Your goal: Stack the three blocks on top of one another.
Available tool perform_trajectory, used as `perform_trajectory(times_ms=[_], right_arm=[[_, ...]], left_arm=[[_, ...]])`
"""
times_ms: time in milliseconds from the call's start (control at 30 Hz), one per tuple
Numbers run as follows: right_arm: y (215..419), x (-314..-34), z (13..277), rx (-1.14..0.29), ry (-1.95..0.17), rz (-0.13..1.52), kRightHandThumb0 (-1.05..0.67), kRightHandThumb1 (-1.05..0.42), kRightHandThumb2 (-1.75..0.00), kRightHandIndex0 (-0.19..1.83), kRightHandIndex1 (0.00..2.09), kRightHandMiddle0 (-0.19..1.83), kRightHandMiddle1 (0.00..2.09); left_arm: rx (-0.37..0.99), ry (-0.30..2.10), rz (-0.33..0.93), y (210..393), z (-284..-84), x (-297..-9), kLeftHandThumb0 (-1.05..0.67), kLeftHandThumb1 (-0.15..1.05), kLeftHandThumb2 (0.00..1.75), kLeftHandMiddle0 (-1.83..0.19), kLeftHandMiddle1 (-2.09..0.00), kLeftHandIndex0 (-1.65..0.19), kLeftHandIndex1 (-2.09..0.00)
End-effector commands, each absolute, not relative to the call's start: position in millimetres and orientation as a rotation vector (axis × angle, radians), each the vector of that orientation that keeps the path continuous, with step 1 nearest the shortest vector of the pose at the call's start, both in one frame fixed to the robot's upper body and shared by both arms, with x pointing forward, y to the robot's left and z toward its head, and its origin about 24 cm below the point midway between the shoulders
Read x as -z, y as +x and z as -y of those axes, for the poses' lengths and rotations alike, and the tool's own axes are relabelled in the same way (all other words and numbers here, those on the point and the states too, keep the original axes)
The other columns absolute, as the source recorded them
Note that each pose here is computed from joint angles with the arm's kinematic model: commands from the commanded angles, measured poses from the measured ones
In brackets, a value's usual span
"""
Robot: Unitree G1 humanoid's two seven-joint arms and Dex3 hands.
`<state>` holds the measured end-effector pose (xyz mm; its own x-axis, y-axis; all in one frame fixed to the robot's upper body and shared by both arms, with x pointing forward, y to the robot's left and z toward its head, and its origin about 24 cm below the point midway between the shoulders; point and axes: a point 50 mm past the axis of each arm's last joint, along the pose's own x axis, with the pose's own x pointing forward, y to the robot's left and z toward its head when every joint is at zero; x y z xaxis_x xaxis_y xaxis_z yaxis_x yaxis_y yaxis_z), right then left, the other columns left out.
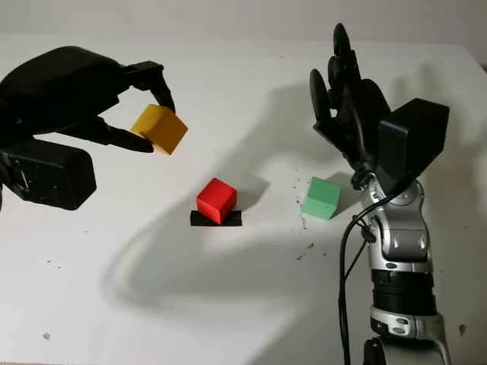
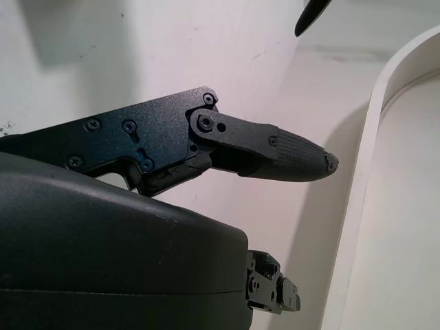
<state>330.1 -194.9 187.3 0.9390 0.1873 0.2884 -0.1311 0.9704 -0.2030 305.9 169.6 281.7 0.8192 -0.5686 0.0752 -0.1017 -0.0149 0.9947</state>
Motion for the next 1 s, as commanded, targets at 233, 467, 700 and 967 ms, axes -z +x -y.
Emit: perform_trajectory(times_ms=[233, 467, 700, 967], right_arm=[[327.4, -189.2, 194.4, -0.168, -0.183, 0.317, -0.67, -1.05, -0.64, -0.19, 0.0, -0.19, 0.0], [326.4, -188.4, 193.4, -0.172, -0.173, 0.321, -0.65, -1.05, -0.64, -0.19, 0.0, -0.19, 0.0], [326.4, -185.9, 194.5, -0.169, -0.182, 0.326, -0.68, -1.05, -0.61, -0.19, 0.0, -0.19, 0.0], [326.8, -185.9, 194.7, -0.162, -0.177, 0.32, -0.67, -1.05, -0.61, -0.19, 0.0, -0.19, 0.0]], left_arm=[[0.519, 1.645, 0.587, 308.4, -131.3, -278.4, -0.35, 1.04, 0.07, -0.48, -0.1, -0.32, -1.35], [0.6, 1.665, 0.549, 310.6, -114.0, -273.0, -0.37, 1.05, 0.08, -0.48, -0.09, -0.27, -1.5], [0.609, 1.712, 0.507, 310.4, -103.1, -265.7, -0.36, 1.0, 0.05, -0.52, -0.1, -0.33, -1.45], [0.629, 1.734, 0.435, 310.9, -100.5, -259.7, -0.37, 1.02, 0.05, -0.54, -0.15, -0.35, -1.45]])
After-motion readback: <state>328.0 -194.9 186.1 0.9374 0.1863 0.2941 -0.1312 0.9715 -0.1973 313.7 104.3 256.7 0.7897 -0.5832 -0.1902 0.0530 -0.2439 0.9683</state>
